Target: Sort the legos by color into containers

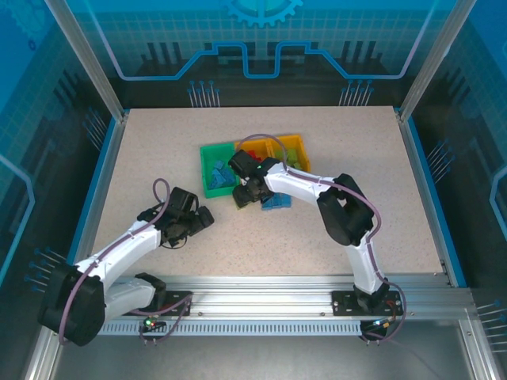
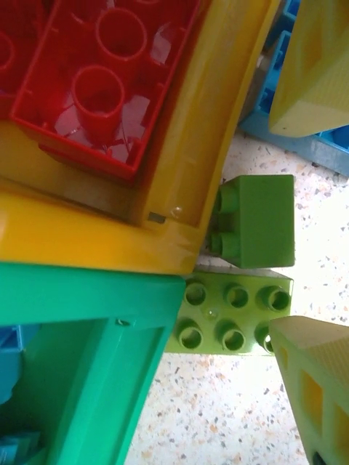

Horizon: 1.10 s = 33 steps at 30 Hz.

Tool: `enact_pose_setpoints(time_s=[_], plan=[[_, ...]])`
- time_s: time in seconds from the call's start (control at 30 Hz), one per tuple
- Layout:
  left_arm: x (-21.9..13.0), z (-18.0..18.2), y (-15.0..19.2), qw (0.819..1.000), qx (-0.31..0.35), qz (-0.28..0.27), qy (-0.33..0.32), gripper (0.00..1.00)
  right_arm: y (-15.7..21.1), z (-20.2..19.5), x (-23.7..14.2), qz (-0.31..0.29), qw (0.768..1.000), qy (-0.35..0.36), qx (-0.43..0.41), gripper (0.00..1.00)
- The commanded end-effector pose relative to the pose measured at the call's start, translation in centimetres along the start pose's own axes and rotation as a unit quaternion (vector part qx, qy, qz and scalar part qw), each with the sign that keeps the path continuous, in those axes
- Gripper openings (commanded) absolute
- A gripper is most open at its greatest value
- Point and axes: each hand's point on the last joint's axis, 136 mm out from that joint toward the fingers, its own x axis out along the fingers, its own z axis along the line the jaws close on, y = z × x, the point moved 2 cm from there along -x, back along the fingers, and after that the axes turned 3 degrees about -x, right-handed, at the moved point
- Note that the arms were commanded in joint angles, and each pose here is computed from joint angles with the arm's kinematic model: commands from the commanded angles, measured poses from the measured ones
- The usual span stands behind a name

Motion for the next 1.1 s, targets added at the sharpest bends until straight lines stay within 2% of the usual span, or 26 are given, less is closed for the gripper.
enact_pose_setpoints(time_s=[0.0, 0.33, 0.47, 0.6, 0.8, 1.07], plan=[[0.0, 0.7, 0.4, 1.000, 0.001, 0.009, -0.004, 0.99, 0.1, 0.0, 0.6, 0.010, 1.000, 0.014, -0.008, 0.64], [-0.1, 0.7, 0.4, 1.000, -0.001, 0.008, -0.004, 0.99, 0.1, -0.2, 1.5, 0.018, 1.000, 0.012, -0.013, 0.54], [-0.2, 0.8, 0.4, 1.000, -0.002, 0.008, -0.004, 0.99, 0.3, -0.2, 1.9, 0.024, 0.999, 0.012, -0.019, 0.45], [-0.2, 0.8, 0.4, 1.000, -0.003, 0.008, -0.004, 0.99, 0.7, -0.3, 1.9, 0.029, 0.999, 0.016, -0.014, 0.39], [-0.2, 0.7, 0.4, 1.000, -0.003, 0.008, -0.003, 0.99, 1.0, -0.2, -0.5, 0.019, 1.000, 0.008, -0.001, 0.33], [0.0, 0.6, 0.4, 1.000, -0.005, 0.011, 0.000, 0.99, 1.2, 0.7, -5.1, 0.004, 1.000, -0.031, 0.001, 0.33]])
